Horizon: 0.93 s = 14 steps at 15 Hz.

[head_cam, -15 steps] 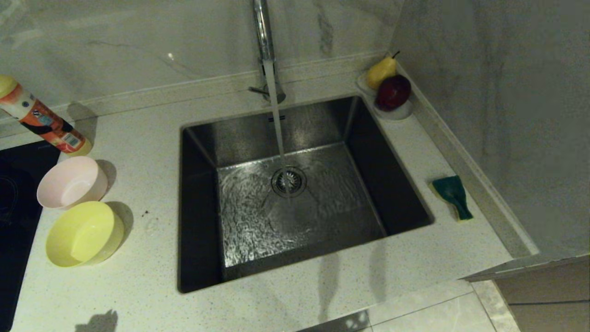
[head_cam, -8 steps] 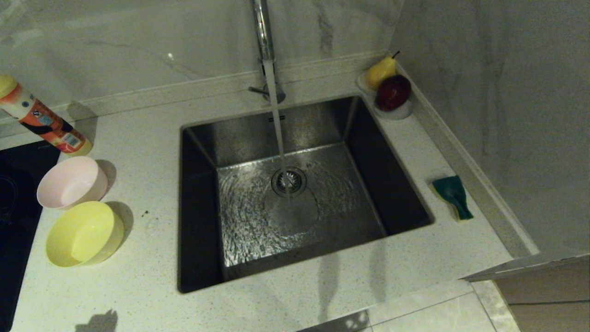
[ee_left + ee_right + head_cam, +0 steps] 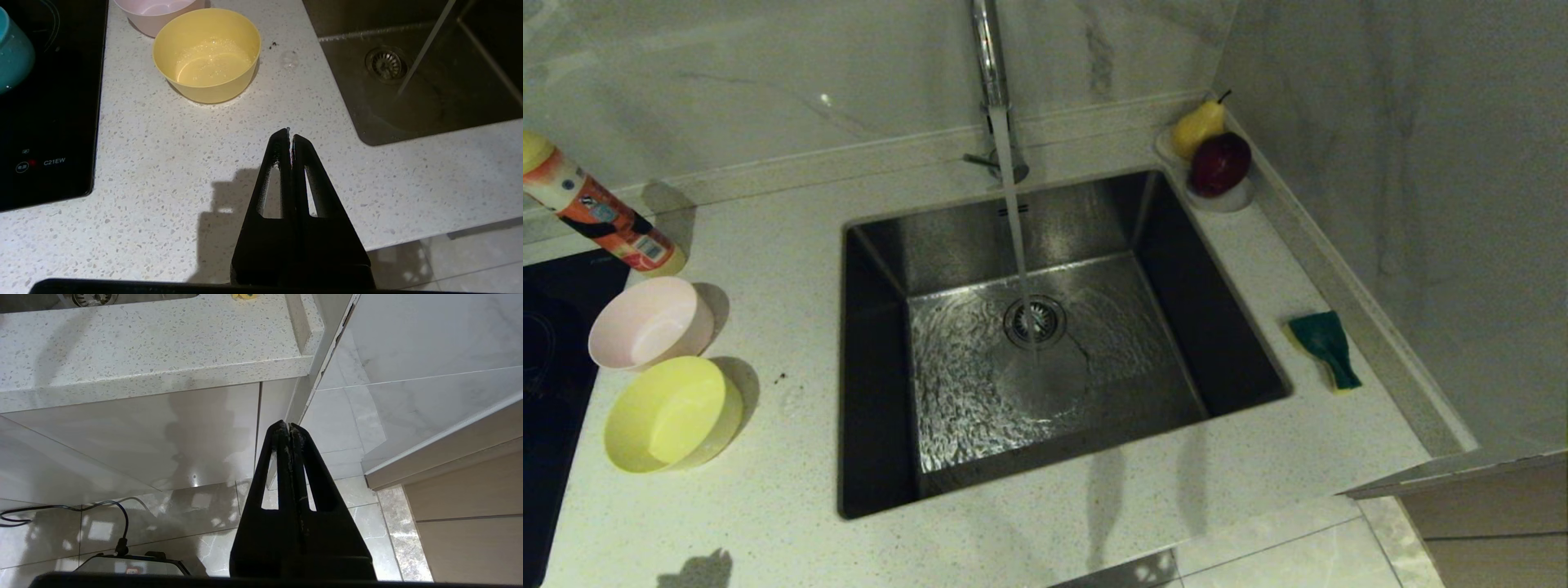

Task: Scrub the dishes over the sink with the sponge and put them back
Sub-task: Turn off the faucet

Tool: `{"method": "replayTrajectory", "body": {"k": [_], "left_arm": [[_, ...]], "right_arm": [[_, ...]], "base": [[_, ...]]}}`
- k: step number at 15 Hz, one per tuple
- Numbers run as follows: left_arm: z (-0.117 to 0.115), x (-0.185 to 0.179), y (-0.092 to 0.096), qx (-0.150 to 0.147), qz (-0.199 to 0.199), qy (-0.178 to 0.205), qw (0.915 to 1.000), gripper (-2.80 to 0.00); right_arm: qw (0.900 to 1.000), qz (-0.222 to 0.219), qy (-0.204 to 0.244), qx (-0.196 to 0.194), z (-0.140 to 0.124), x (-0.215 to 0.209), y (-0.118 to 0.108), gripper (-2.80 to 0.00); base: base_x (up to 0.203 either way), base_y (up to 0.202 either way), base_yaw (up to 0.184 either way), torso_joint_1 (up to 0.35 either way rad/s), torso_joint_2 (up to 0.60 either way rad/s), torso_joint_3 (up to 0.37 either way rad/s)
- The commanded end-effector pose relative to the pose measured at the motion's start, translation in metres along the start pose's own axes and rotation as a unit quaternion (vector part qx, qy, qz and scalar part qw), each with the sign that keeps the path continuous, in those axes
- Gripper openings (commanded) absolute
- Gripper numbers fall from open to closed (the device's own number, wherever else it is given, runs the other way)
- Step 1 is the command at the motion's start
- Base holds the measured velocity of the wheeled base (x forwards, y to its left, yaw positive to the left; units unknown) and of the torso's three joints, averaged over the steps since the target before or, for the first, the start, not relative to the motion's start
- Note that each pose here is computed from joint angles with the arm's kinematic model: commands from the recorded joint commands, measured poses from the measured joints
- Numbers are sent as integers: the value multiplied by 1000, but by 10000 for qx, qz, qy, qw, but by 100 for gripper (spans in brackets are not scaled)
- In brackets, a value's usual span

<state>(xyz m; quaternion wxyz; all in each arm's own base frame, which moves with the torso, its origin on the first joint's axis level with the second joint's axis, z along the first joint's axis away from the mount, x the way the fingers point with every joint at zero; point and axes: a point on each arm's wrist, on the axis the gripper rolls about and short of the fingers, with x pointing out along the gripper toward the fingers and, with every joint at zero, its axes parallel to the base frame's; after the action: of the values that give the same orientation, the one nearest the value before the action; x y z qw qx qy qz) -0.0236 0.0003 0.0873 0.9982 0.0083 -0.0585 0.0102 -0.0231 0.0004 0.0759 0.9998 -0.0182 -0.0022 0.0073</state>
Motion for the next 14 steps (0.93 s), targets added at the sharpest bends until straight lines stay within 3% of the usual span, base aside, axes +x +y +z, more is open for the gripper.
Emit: {"method": "replayTrajectory", "body": {"k": [1,6,9,11,13,14], "left_arm": [[-11,2,0,-1,13,196,9998,-280],[-12,2,0,184,-34,222,9996,-280],[-5,1,0,-229,41,108,9997,-280],[38,-4,1,-458,23,-285,9985,-280],[107,-3,2,-572,-60,-635,9963,-280],[139,9,2,-603,-127,-599,9963,-280]], "right_arm": [[10000,4,12,-2,0,0,0,-280],[10000,4,20,-2,0,0,0,-280],[10000,4,20,-2,0,0,0,-280],[10000,4,20,-2,0,0,0,-280],[10000,4,20,-2,0,0,0,-280],[10000,4,20,-2,0,0,0,-280]], "base": [[0,0,0,0,0,0],[0,0,0,0,0,0],[0,0,0,0,0,0],[0,0,0,0,0,0],[0,0,0,0,0,0],[0,0,0,0,0,0]]}}
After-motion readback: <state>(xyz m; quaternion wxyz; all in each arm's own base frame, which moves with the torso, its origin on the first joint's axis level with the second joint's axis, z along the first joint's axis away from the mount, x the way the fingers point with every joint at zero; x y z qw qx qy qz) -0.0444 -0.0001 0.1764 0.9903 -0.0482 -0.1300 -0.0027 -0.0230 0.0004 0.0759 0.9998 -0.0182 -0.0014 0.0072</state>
